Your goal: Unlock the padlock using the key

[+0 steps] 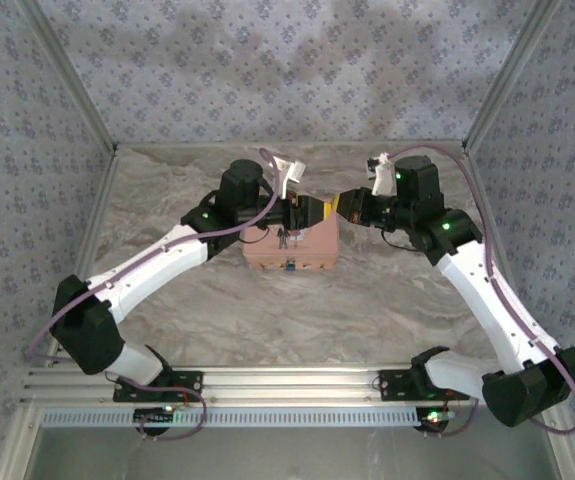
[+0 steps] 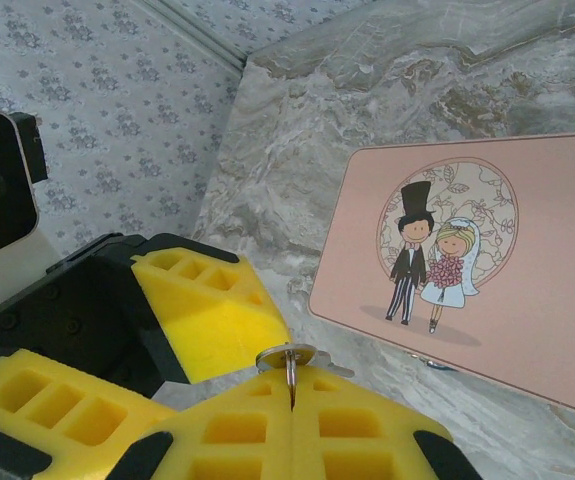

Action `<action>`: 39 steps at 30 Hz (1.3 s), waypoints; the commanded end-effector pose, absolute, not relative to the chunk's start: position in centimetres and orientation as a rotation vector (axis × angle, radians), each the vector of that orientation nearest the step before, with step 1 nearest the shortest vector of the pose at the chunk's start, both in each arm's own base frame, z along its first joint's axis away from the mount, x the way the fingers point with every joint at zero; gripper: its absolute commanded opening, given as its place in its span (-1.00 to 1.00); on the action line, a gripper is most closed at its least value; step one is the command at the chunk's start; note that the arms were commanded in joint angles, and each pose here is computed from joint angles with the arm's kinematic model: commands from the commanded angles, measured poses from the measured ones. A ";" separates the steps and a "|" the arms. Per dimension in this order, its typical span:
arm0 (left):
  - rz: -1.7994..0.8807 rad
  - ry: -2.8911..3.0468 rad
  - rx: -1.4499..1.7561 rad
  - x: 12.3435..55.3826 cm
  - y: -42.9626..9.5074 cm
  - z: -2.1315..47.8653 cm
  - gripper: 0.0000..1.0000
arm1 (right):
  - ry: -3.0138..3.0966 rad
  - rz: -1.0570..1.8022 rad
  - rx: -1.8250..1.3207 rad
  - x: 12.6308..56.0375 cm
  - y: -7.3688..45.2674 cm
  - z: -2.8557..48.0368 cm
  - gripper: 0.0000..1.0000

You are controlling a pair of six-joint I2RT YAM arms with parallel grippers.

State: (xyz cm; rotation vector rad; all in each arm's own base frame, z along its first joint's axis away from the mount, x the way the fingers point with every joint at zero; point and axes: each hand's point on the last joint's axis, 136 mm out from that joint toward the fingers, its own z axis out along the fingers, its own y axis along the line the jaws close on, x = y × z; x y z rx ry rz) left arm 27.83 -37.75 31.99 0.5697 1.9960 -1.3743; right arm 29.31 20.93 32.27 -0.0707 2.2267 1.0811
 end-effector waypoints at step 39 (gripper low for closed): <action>-1.271 2.046 0.693 26.8 -36.8 33.2 -1.00 | 2.290 1.086 -0.068 27.7 18.5 30.6 -0.17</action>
